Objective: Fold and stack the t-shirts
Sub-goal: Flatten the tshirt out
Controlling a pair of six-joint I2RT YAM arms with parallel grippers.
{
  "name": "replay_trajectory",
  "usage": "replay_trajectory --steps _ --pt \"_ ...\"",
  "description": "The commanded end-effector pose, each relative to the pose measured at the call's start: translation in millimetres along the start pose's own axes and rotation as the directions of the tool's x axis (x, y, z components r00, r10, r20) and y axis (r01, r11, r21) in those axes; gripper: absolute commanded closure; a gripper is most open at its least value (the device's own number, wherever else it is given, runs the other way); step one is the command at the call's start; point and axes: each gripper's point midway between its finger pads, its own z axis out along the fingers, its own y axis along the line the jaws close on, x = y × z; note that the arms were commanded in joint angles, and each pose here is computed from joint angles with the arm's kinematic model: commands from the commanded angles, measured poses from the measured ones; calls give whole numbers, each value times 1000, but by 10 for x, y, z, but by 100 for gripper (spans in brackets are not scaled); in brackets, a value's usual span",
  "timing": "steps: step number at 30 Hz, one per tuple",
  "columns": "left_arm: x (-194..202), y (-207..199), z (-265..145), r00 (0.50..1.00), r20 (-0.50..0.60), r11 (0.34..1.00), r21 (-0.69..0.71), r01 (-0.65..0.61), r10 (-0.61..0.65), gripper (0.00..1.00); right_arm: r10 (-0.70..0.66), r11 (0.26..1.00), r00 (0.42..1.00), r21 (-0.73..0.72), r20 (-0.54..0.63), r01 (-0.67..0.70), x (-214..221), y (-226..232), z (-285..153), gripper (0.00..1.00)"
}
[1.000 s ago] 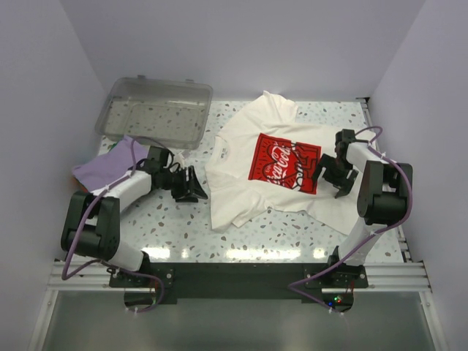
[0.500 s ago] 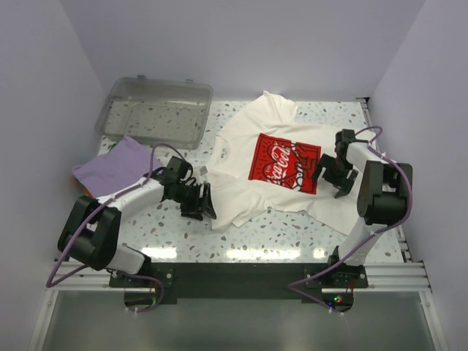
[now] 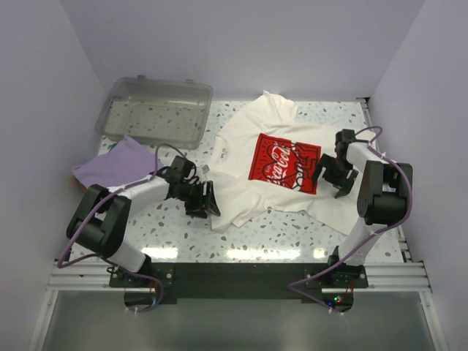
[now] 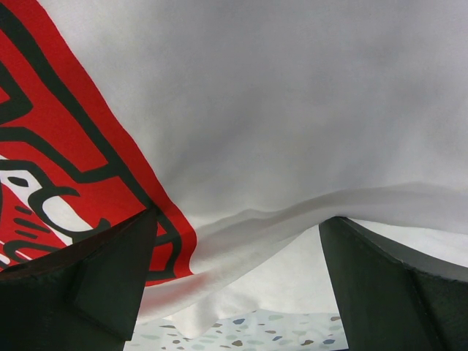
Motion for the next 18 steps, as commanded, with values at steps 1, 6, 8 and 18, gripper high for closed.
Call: replay_trajectory --steps 1,6,8,18 --pt "-254 -238 16 998 49 995 87 -44 40 35 -16 1000 1000 -13 -8 16 18 19 19 5" --pt "-426 -405 -27 996 58 990 121 -73 66 81 -19 1000 1000 -7 -14 19 37 2 31 5" --pt "-485 -535 -125 995 66 987 142 -78 69 94 -19 1000 1000 -3 -15 19 41 -11 34 5" --pt "-273 -894 -543 999 49 970 243 -31 20 100 -24 1000 1000 3 -11 24 35 -20 15 5"
